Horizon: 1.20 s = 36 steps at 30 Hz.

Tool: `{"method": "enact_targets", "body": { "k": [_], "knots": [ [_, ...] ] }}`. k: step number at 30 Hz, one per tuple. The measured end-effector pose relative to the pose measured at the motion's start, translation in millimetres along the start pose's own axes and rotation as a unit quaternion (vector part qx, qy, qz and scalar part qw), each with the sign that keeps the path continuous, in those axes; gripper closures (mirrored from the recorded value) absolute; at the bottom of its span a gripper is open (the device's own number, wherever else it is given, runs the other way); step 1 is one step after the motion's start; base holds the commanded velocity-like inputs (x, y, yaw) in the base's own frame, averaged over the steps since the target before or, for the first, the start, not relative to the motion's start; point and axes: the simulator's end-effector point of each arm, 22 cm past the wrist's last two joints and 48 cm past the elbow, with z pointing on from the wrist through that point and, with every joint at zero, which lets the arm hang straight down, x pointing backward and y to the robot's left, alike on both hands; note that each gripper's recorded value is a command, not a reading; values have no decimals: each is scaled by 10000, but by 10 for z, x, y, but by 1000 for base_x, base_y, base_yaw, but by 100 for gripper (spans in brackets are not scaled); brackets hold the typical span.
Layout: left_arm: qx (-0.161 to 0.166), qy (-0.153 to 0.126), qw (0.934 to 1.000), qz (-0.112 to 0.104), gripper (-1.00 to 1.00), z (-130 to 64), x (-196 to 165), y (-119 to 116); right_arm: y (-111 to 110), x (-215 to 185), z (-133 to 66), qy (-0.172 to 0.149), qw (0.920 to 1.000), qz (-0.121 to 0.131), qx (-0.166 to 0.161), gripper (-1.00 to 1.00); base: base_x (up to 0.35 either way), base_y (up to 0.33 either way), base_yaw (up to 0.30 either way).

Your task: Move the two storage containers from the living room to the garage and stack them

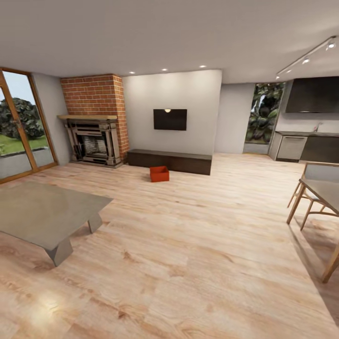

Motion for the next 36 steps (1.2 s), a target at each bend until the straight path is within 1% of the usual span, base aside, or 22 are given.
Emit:
{"method": "enact_targets", "body": {
  "k": [11, 20, 23, 30, 36],
  "knots": [
    [10, 1, 10000, -2, -100, 0, 4, -15, -47, 5, 0, -13, 10000, -86, 16, -100, 323, -68, 17],
    [7, 2, 10000, -3, -100, 0, 3, -10, -53, 4, 1, -15, 10000, -93, 18, -100, 321, -95, 0],
    [7, 3, 10000, -1, -100, 0, 4, -11, -16, 3, 0, -10, 10000, -63, -2, -100, 321, -97, 0],
    [7, 4, 10000, 0, -100, 0, 4, -10, -8, -5, 0, -17, 10000, -59, -7, -100, 320, -110, 0],
    [6, 72, 10000, -3, -100, 0, 35, -9, -15, -2, 0, -18, 10000, -63, 1, -100, 320, -121, 0]
  ]
}}
